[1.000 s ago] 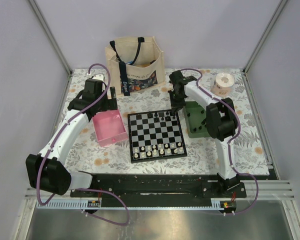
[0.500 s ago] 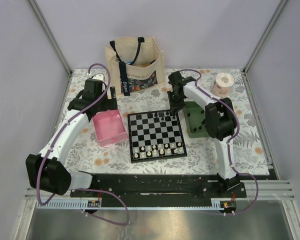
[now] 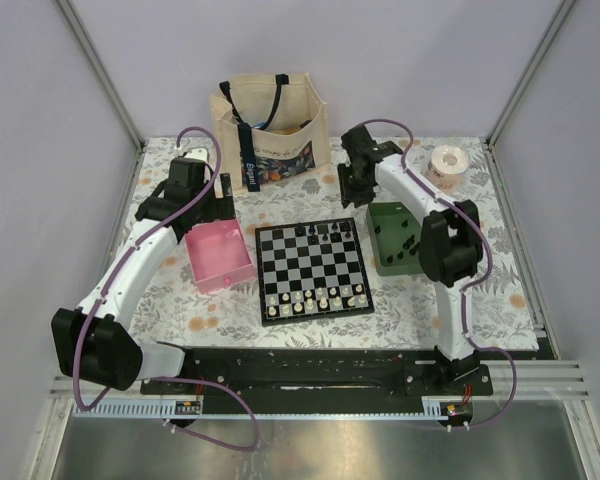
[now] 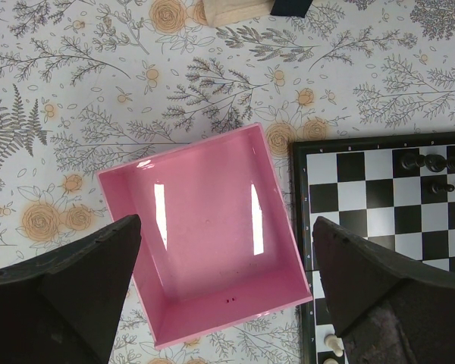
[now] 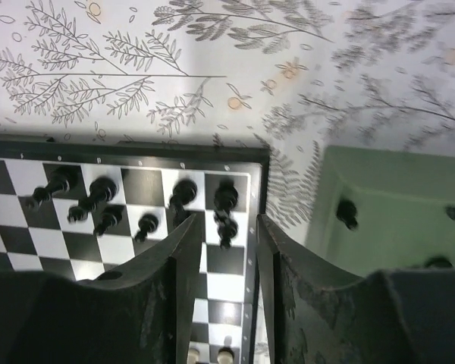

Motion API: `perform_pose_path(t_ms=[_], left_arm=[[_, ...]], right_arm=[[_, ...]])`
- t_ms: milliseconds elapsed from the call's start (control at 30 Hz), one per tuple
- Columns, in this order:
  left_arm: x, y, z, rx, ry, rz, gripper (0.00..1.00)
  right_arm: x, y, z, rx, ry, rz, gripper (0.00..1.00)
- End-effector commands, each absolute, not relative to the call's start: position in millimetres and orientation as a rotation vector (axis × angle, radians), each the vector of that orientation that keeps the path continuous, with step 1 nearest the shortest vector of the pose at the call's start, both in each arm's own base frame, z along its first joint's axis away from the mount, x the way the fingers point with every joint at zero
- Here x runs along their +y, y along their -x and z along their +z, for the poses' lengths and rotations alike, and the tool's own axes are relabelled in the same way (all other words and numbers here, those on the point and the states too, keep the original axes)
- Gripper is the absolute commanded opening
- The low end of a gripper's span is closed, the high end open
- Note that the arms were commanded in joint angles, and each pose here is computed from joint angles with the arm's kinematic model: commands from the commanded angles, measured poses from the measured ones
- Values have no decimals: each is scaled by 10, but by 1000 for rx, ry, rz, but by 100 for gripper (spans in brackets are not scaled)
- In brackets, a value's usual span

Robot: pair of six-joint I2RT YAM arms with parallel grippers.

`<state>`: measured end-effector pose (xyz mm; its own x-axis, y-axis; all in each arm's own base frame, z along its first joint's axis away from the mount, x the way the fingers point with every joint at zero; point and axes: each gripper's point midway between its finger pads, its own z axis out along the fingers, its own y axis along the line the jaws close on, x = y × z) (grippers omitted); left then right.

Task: Set up the chess pieces on the board

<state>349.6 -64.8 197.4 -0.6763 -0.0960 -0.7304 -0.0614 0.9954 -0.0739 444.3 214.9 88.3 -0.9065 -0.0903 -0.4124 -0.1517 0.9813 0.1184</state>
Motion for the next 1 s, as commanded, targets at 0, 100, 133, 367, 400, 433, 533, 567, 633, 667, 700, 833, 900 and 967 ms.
perform_pose_path(t_ms=[0, 100, 133, 367, 400, 433, 533, 567, 633, 667, 700, 833, 900, 967], left_arm=[[-666, -3528, 2105, 2263, 96, -72, 99], [-672, -3531, 2105, 2264, 92, -72, 99], [-675, -3534, 2107, 2263, 91, -74, 99], [-696, -3533, 2113, 2264, 89, -88, 99], [-695, -3530, 2110, 2265, 89, -88, 99], [-695, -3530, 2110, 2265, 89, -88, 99], [-689, -3530, 2112, 2263, 89, -84, 99], [-683, -3528, 2110, 2264, 91, -80, 99], [-684, -3534, 2102, 2265, 91, -79, 99], [-684, -3534, 2102, 2265, 91, -79, 99], [-681, -3532, 2096, 2267, 91, -77, 99], [-679, -3540, 2101, 2267, 91, -77, 99], [-680, -3541, 2106, 2263, 91, -76, 99], [-677, -3540, 2098, 2266, 91, -73, 99]], right_arm=[[1695, -4468, 1673, 2528, 75, 168, 45], [1253, -4334, 1627, 2521, -59, 155, 46], [1098, -4266, 1571, 2530, -100, 147, 46], [502, -3885, 1042, 2644, -247, 47, 49], [485, -3884, 1000, 2649, -259, 45, 49], [448, -3883, 955, 2659, -273, 33, 49], [414, -3930, 870, 2674, -301, 28, 48], [420, -3930, 823, 2687, -306, 33, 48], [394, -3957, 764, 2703, -307, 6, 47], [381, -3959, 721, 2714, -310, -8, 47], [360, -3965, 682, 2721, -319, -23, 47], [338, -3967, 598, 2748, -321, -50, 46], [327, -3978, 575, 2748, -316, -59, 46], [311, -3984, 549, 2751, -318, -74, 46]])
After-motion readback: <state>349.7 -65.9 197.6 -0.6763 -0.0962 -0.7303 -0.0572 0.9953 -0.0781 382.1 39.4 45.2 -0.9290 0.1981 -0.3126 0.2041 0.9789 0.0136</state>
